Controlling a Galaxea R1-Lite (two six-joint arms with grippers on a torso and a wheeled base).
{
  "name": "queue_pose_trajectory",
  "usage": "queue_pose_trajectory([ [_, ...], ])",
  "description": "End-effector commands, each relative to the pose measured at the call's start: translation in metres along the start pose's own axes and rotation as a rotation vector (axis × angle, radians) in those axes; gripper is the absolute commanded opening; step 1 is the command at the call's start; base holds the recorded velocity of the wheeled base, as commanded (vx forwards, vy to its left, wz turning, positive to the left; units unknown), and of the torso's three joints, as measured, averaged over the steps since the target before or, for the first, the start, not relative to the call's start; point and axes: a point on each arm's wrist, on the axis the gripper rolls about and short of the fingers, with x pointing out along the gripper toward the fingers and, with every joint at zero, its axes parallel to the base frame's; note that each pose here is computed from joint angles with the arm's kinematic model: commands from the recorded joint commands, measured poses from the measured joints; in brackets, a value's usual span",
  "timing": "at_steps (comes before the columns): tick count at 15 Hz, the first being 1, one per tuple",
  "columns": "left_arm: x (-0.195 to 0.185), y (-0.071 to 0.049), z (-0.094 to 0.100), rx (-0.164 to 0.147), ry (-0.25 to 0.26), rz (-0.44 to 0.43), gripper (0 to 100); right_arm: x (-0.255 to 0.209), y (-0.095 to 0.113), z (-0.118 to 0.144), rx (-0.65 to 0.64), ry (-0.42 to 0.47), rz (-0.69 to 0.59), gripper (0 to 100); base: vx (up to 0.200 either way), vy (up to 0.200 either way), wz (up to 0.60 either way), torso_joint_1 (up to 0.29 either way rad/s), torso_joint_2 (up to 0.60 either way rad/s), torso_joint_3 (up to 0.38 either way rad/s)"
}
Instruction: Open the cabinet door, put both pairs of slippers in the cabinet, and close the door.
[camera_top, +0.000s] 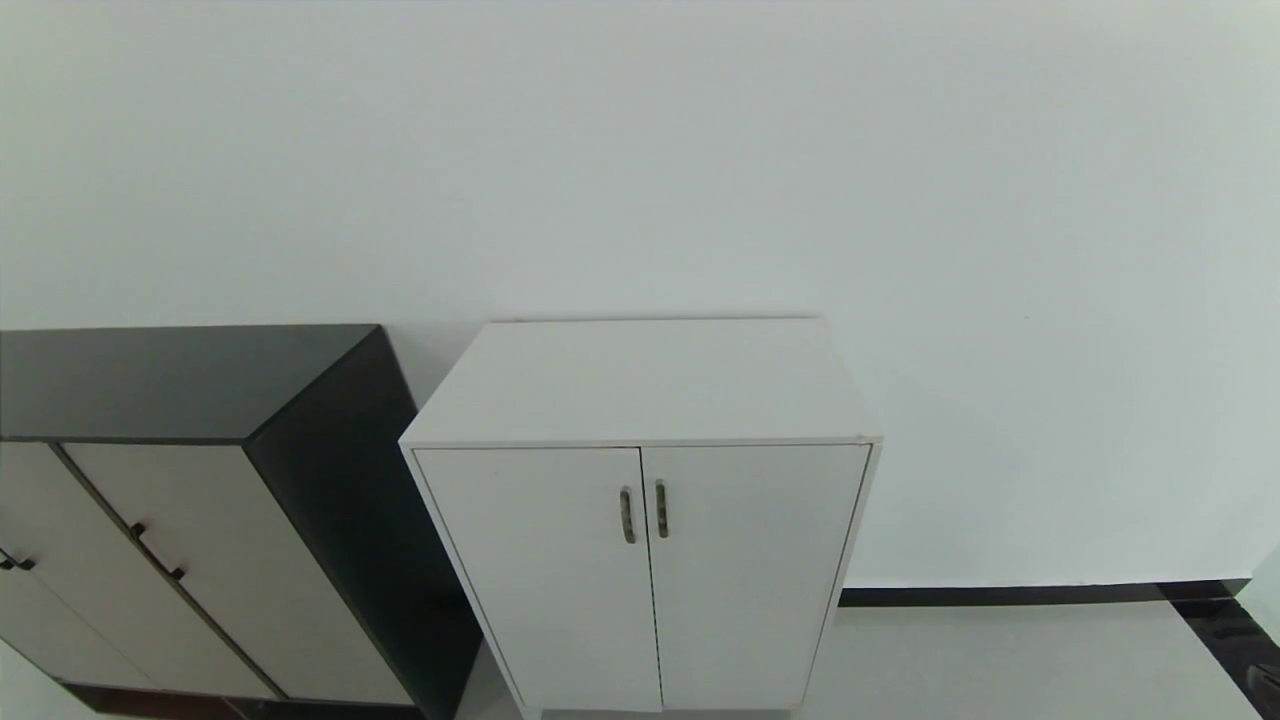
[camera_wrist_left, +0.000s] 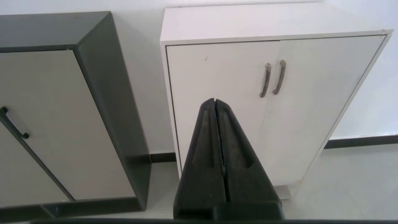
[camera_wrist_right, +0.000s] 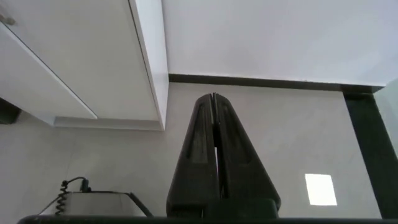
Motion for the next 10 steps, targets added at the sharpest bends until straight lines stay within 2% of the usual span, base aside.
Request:
queue_pose_trajectory([
  [1,0.000,0.000,0.000,0.000,0.000,0.000,0,-0.048,-0.014,-0.037,0.042,-0.138,0.000,0,0.000,0.000,0.00,0.000,0.00,0.000],
  [5,0.000,0.000,0.000,0.000,0.000,-0.001,0,-0.052,-0.010,-0.051,0.041,-0.180,0.183,0,0.000,0.000,0.00,0.000,0.00,0.000],
  [10,0.000,0.000,0.000,0.000,0.000,-0.001,0,-0.050,-0.008,-0.054,0.040,-0.163,0.158,0,0.000,0.000,0.00,0.000,0.00,0.000],
])
